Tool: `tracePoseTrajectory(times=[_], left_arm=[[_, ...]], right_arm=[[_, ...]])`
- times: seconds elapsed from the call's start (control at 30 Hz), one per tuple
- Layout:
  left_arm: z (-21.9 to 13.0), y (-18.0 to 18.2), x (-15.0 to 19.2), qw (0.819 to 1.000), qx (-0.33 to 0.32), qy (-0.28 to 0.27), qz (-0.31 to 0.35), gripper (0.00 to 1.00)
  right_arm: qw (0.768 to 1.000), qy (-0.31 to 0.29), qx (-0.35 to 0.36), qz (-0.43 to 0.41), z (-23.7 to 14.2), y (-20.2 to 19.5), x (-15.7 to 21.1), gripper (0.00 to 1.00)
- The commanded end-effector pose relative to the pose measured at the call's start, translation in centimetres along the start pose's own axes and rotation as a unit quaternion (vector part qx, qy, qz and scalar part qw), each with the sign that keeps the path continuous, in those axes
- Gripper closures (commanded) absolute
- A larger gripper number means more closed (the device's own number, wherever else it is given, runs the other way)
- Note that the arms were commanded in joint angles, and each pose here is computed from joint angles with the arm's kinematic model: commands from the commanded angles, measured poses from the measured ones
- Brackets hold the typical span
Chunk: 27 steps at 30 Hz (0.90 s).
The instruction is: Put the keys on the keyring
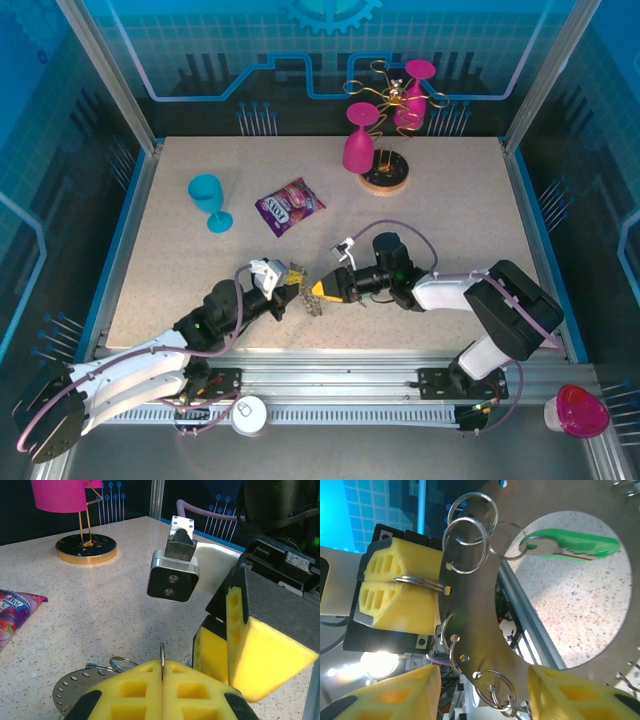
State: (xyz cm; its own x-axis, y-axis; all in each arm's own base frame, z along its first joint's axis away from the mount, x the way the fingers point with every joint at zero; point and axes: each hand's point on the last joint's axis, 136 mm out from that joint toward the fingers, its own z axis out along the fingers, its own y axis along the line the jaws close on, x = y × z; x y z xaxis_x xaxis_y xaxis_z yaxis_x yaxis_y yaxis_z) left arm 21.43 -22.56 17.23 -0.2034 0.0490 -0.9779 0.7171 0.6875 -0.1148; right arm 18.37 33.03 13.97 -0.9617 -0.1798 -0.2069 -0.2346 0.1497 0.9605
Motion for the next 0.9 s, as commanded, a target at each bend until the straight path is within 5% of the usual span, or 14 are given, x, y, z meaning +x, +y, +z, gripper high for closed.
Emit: tracePoseTrajectory(times=[0.0, 0.87], left_arm=[[-0.18, -0.07, -1.86, 0.999, -0.002, -0.037, 0.0, 1.0], [-0.27, 0.27, -1.84, 0.999, -0.012, -0.033, 0.004, 1.0]], right_arm=[[0.999, 0.015, -0.03, -0.01, 0.61, 1.17, 0.32, 0.53], [0.999, 0.027, -0.028, -0.009, 0.43, 0.8, 1.0, 0.9]])
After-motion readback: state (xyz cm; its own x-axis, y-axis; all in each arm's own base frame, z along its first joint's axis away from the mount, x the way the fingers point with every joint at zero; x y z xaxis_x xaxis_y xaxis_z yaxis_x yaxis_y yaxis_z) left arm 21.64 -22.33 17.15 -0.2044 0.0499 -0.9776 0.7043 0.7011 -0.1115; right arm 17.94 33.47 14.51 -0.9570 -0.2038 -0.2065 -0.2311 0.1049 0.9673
